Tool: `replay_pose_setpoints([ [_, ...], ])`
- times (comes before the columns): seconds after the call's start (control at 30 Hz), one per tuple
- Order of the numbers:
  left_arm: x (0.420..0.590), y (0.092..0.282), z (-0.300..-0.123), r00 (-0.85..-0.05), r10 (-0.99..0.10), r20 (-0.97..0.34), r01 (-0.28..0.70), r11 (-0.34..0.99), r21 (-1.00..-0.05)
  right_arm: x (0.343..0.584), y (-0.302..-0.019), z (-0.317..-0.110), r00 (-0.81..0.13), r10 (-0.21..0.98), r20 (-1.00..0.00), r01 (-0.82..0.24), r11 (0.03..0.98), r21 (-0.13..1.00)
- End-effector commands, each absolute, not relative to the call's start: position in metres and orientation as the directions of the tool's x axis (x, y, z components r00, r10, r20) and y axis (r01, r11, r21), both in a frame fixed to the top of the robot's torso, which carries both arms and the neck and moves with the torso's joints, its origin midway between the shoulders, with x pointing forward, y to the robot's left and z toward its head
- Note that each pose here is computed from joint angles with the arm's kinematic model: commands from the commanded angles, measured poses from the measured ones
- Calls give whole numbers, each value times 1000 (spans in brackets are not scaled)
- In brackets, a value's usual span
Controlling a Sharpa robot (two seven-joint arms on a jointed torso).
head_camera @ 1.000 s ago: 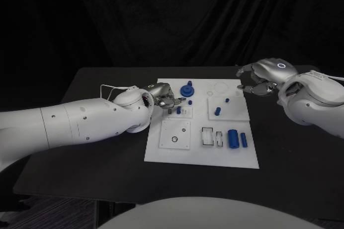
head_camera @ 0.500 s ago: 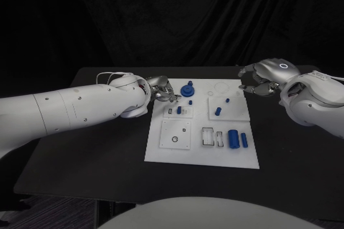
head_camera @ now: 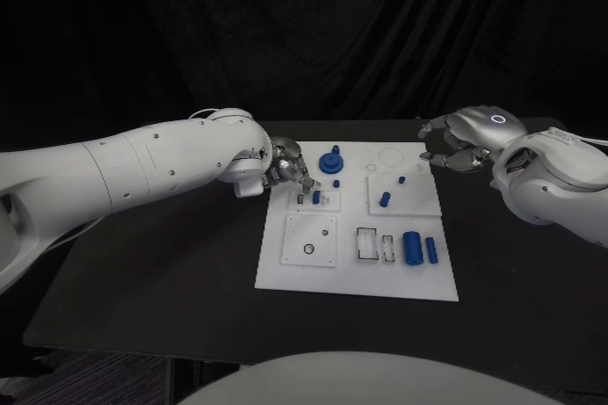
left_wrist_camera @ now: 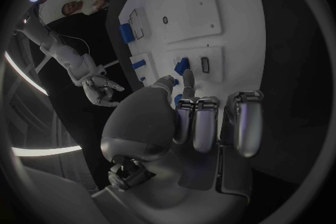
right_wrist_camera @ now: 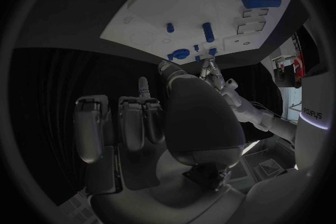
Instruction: Assemble the parts on the task board
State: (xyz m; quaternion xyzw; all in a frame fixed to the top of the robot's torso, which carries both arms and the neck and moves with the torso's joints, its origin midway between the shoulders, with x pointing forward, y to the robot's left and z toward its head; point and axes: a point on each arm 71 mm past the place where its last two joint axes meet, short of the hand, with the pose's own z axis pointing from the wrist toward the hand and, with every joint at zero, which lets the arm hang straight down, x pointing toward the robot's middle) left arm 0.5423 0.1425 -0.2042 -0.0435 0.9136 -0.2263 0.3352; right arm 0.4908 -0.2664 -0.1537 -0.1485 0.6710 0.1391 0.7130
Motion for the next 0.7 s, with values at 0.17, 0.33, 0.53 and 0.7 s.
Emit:
replay_pose_setpoints([
  [0.17, 540, 135, -209, -862, -182, -473, 20, 921, -390, 492, -267, -153, 72, 9, -997, -385, 923, -19],
  [0.33, 543, 132, -208, -852, -197, -486, 12, 919, -394, 492, -267, -154, 71, 9, -997, -386, 922, -19],
  [0.53, 546, 132, -207, -837, -220, -502, 4, 913, -407, 492, -268, -157, 64, 7, -998, -386, 922, -18],
  [0.7, 549, 134, -206, -817, -249, -520, -2, 903, -429, 492, -269, -162, 58, 5, -998, -386, 922, -17],
])
